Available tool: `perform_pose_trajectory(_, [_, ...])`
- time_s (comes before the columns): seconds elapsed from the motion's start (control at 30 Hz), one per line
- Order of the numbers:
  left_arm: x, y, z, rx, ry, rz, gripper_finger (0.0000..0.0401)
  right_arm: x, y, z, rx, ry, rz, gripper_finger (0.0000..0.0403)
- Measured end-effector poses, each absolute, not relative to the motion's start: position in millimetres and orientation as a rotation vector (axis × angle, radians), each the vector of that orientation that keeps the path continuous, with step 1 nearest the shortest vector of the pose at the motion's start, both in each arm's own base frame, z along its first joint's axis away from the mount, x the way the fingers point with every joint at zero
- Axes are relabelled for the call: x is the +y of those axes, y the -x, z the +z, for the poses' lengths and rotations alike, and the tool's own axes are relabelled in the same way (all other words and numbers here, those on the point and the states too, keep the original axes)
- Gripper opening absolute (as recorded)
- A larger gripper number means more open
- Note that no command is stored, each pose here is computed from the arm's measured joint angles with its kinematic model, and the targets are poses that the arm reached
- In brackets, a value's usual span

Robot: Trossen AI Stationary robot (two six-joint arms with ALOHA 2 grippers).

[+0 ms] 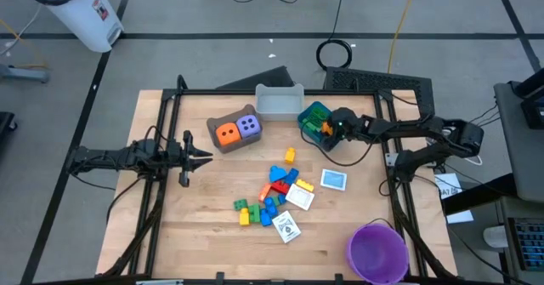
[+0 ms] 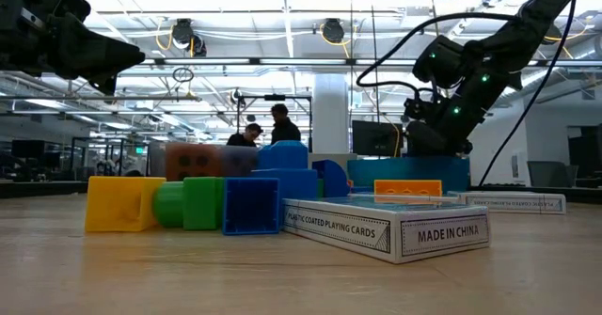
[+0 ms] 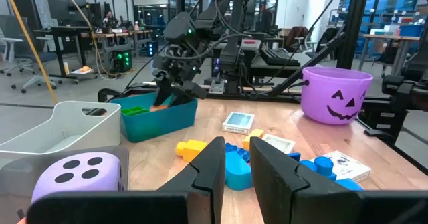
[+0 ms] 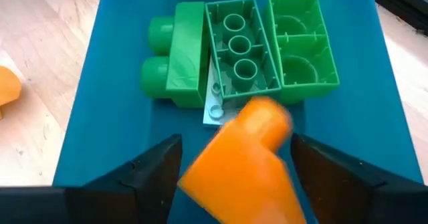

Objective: Pick & Place Toys
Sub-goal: Put the orange 1 stud game piece into the blue bin, then put the yellow 8 studs game piece into the blue bin

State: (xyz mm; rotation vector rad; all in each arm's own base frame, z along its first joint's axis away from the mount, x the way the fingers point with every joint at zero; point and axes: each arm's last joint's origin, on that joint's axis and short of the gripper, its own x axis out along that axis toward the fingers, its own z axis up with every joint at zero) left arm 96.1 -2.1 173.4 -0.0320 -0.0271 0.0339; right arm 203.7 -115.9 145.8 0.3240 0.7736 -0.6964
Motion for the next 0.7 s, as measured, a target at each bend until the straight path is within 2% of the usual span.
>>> perform_pose_trajectory(0.3, [-2.1, -96.1, 173.3, -0.027, 0.032, 0.034, 0.0076, -116.1, -204.7, 150.1, 0.742, -0.309, -0.691, 0.0308])
perform_pose_trajectory(0.7, [-2.0, -96.1, 173.4, -0.027, 0.032, 0.034, 0.0076, -97.1, -223.2, 176.4, 0.527, -0.175, -0.541, 0.0304])
